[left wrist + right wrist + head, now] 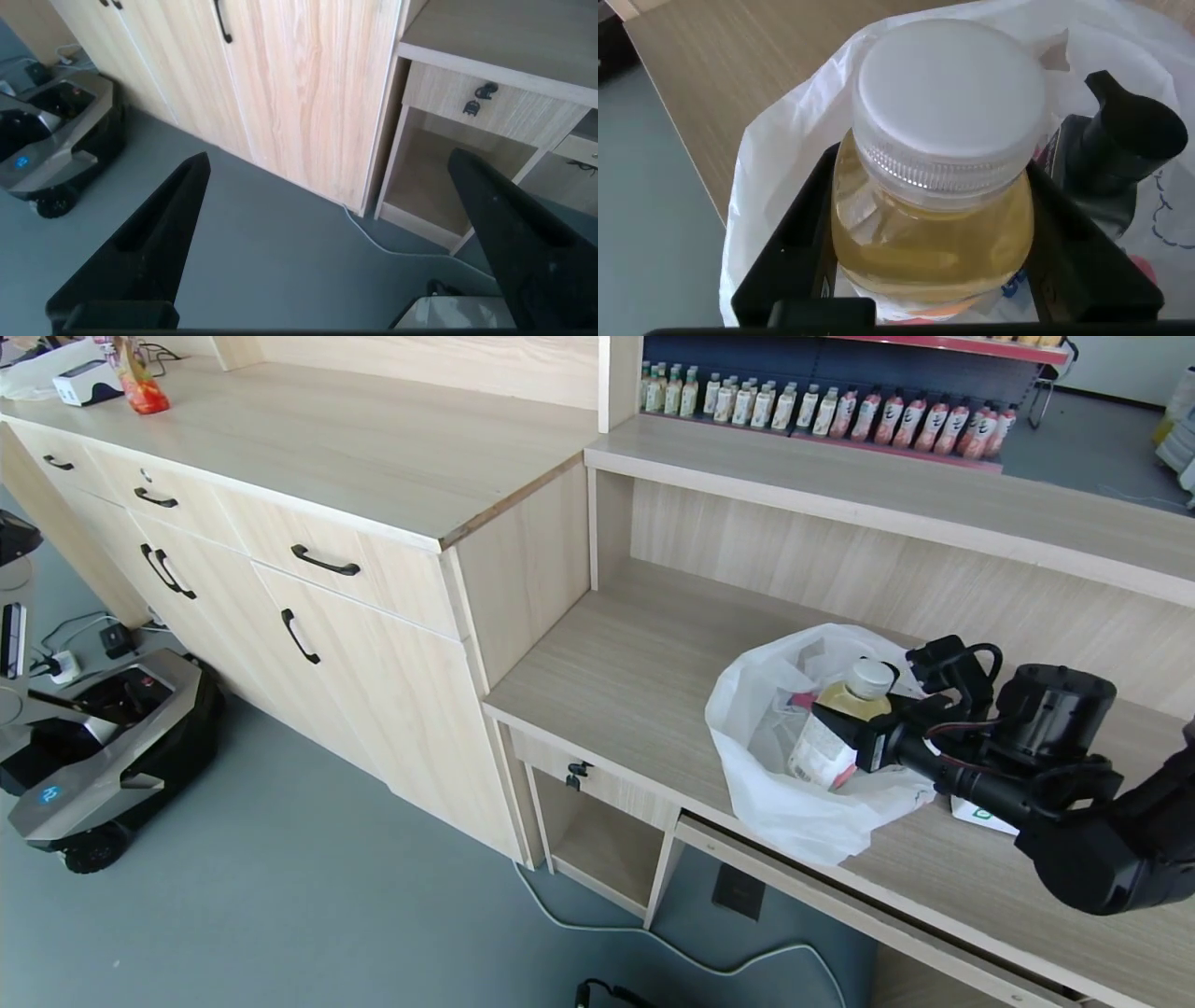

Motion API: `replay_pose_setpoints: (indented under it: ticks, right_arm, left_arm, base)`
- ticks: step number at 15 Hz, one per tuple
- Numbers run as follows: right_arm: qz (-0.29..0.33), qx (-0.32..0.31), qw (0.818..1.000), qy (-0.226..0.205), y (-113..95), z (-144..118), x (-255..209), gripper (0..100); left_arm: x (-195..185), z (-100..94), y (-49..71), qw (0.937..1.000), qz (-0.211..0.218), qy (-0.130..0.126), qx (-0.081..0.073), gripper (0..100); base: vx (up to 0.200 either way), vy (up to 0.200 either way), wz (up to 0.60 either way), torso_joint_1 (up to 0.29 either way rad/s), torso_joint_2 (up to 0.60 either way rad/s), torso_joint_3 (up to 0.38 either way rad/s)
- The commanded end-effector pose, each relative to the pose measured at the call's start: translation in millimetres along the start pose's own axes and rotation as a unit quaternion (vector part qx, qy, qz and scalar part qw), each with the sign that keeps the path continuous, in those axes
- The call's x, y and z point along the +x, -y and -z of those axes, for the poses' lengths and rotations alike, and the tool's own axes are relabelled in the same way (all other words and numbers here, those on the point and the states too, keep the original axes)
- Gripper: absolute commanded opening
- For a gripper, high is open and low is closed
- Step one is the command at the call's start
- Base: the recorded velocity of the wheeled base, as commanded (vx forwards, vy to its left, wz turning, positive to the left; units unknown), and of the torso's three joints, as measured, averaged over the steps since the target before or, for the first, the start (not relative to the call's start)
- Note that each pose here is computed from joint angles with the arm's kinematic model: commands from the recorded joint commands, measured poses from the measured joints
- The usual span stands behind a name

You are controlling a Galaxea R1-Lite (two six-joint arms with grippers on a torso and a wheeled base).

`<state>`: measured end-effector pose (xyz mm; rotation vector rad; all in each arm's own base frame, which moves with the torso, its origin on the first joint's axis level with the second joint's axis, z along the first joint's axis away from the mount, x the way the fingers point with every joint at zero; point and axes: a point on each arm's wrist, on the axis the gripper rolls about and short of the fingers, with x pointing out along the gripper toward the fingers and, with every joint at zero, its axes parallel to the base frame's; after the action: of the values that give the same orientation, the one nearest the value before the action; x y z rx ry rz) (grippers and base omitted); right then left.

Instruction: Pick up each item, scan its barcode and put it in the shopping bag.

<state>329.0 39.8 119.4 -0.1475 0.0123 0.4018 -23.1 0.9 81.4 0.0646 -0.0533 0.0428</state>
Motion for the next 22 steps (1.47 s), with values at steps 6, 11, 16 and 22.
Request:
replay_pose_setpoints:
  ticks: [6, 11, 16, 22]
  right_arm:
    - [-0.009, -0.009, 1.000, -0.022, -5, 20, 7, 0]
    - [-0.009, -0.015, 1.000, -0.023, -5, 19, 5, 0]
    - [-0.038, -0.023, 0.998, 0.035, -16, -30, -18, 100]
    - [0.036, -0.096, 0.994, 0.033, -8, -89, -129, 100]
  left_arm:
    - [0, 0.0, 0.0, 1.0000, 0.000, 0.000, 0.000, 100]
    - [0, 0.0, 0.0, 1.0000, 0.000, 0.000, 0.000, 100]
    - [0, 0.0, 0.0, 1.0000, 0.000, 0.000, 0.000, 100]
    - [0, 0.0, 0.0, 1.0000, 0.000, 0.000, 0.000, 100]
  base:
    - [0.000, 0.000, 0.00, 0.000, 0.00, 0.000]
    - [0.000, 0.000, 0.00, 0.000, 0.00, 0.000]
    - [0.000, 0.000, 0.00, 0.000, 0.00, 0.000]
    - [0.000, 0.000, 0.00, 0.000, 0.00, 0.000]
